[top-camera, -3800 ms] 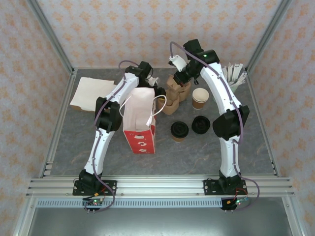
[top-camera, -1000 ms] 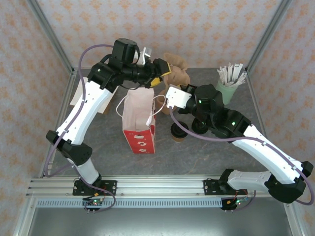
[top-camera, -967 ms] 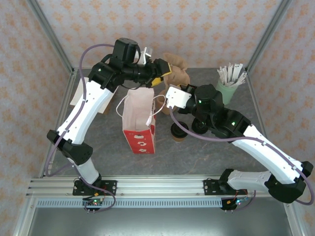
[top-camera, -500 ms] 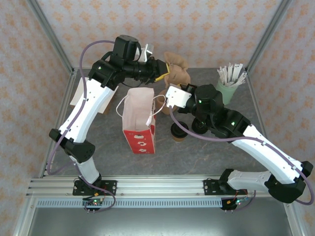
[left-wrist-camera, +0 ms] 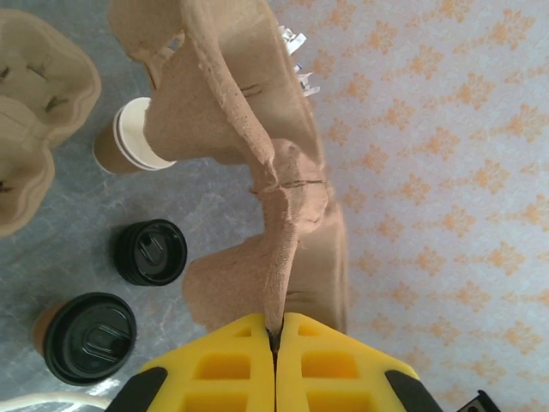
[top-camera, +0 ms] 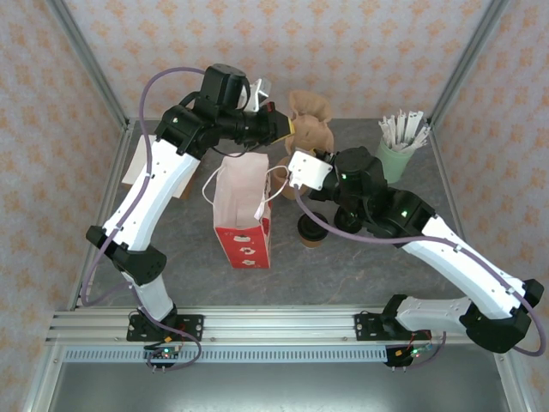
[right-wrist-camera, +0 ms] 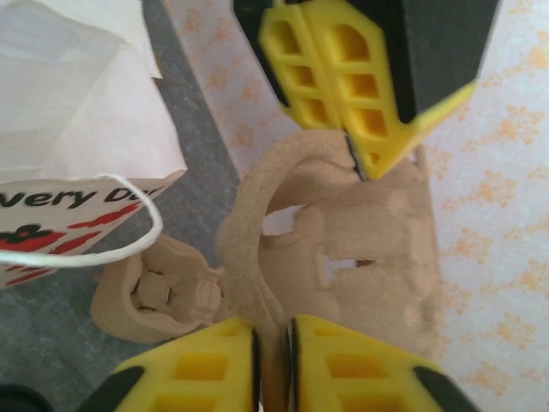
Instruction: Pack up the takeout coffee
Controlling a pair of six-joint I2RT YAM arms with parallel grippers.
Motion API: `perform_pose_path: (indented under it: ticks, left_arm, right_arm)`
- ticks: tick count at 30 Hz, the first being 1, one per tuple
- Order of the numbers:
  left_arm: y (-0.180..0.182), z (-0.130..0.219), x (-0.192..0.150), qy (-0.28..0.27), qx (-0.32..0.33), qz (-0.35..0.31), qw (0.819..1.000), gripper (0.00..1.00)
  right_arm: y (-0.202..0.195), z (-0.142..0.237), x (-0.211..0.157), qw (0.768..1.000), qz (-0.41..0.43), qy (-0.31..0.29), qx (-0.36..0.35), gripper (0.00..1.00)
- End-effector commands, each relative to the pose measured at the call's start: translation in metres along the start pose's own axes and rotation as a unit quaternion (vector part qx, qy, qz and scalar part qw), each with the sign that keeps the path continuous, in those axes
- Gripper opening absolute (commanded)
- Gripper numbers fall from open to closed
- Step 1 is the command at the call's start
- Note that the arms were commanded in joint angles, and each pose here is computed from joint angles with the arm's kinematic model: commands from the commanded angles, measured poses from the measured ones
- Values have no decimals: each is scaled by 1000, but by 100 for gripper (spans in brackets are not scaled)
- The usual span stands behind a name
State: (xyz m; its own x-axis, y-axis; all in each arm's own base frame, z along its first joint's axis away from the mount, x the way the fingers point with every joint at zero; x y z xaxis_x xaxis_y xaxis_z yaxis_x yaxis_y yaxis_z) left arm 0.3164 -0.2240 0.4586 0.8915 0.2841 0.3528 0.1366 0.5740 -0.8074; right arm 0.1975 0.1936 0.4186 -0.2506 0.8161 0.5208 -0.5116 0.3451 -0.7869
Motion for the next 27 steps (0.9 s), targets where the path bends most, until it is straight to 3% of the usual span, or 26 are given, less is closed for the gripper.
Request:
perform_pose_path:
  ticks: [1,7,14,21,27]
  left_arm:
    - [-8,25,-6,-37,21,-70,997,0]
    - [-3,29,-9,-61,55,-128,988,0]
    - [7,41,-6,-119,110,-179,970,0]
    - [13,58,-13,-149,135,-224,954,0]
    - [13,72,-29,-164,144,-262,940,0]
  right_arm:
    - [-7,14,3,998,-53,-18,29,30]
    - [-12,35,6,991,-102,-58,68,55]
    - [-19,57,4,979,-162,-91,79,99]
    - [-29,63,-15,976,-207,-52,43,99]
    - [-45,68,-19,972,-228,-58,21,99]
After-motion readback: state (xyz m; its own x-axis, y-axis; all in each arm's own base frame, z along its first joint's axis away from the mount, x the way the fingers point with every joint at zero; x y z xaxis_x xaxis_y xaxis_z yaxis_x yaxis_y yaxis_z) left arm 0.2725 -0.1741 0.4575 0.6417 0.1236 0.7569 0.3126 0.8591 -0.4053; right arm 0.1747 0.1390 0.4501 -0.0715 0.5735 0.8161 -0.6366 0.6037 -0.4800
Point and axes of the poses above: each hand's point on the last joint's axis, 136 mm out from that joint toward the fingers, its own z axis back along the fingers, its own y axis along the line the jaws close on, x = y × z, the point moved 9 cm from there along z, back along the fingers, and after that the axes turned 5 degrees about z, right-handed, at the moved point
